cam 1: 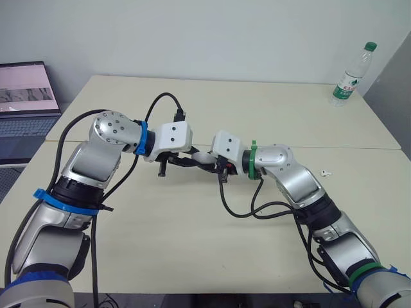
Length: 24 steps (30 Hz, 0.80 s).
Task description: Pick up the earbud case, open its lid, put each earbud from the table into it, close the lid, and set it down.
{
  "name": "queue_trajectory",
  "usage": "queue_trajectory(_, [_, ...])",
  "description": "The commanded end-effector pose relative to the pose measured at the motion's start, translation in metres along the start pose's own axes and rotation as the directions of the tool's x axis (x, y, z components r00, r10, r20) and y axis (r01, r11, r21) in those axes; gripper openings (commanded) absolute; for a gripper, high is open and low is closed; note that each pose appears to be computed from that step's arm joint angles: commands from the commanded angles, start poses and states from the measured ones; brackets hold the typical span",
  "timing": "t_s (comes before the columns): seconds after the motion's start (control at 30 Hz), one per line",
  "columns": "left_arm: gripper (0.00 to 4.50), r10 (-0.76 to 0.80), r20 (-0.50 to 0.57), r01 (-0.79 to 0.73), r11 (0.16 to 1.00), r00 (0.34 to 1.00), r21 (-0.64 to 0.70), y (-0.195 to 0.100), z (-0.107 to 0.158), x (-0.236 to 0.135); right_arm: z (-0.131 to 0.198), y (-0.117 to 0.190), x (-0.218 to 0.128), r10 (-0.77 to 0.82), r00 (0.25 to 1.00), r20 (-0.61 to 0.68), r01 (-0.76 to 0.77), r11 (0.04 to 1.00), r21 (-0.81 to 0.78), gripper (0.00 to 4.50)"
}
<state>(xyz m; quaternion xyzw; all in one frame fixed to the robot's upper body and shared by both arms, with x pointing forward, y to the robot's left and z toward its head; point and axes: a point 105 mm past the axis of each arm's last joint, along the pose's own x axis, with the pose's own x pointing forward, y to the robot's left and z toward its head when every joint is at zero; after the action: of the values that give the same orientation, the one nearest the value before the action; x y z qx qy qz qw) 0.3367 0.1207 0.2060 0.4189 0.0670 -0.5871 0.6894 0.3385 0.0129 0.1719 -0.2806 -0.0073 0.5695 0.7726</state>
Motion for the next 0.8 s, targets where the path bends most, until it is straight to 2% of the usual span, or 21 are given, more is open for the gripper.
queue_trajectory(0.03, [0.74, 0.022, 0.017, -0.022, 0.999, 1.000, 0.041, 0.003, 0.010, -0.006, 0.022, 0.001, 0.001, 0.015, 0.998, 0.064, -0.011, 0.998, -0.061, 0.93])
queue_trajectory(0.27, [0.74, 0.032, 0.002, -0.032, 0.999, 0.999, 0.032, 0.005, 0.009, -0.005, 0.022, 0.003, 0.001, 0.027, 0.997, 0.067, -0.021, 0.996, -0.086, 0.93])
queue_trajectory(0.37, [0.74, 0.054, 0.022, -0.054, 0.999, 0.998, -0.010, 0.006, 0.008, -0.005, 0.021, 0.009, -0.004, 0.078, 0.994, 0.075, -0.072, 0.995, -0.071, 1.88])
queue_trajectory(0.47, [0.74, 0.092, 0.093, -0.079, 0.987, 0.991, -0.137, 0.005, 0.006, -0.007, 0.019, 0.001, -0.020, 0.078, 0.994, 0.082, -0.075, 0.997, -0.034, 2.98])
queue_trajectory(0.5, [0.74, 0.110, 0.131, -0.085, 0.980, 0.985, -0.181, 0.003, 0.007, -0.008, 0.018, -0.003, -0.029, 0.076, 0.993, 0.087, -0.076, 0.997, -0.001, 3.24])
queue_trajectory(0.53, [0.74, 0.143, 0.177, -0.101, 0.969, 0.974, -0.226, 0.003, 0.009, -0.009, 0.017, -0.007, -0.039, 0.071, 0.993, 0.094, -0.074, 0.997, 0.035, 3.68])
queue_trajectory(0.6, [0.74, 0.234, 0.270, -0.136, 0.932, 0.934, -0.336, 0.004, 0.013, -0.011, 0.016, -0.017, -0.060, 0.047, 0.993, 0.112, -0.058, 0.993, 0.099, 4.41])
queue_trajectory(0.7, [0.74, 0.416, 0.370, -0.221, 0.856, 0.831, -0.467, 0.003, 0.010, -0.018, 0.020, -0.032, -0.091, -0.018, 0.988, 0.156, -0.006, 0.988, 0.154, 4.46])
queue_trajectory(0.77, [0.74, 0.563, 0.327, -0.335, 0.768, 0.759, -0.545, 0.005, -0.003, -0.020, 0.024, -0.035, -0.106, -0.034, 0.982, 0.187, 0.000, 0.984, 0.180, 4.46])
queue_trajectory(0.8, [0.74, 0.623, 0.307, -0.408, 0.737, 0.720, -0.539, 0.005, -0.007, -0.022, 0.024, -0.034, -0.110, -0.038, 0.980, 0.193, 0.002, 0.983, 0.182, 4.46])
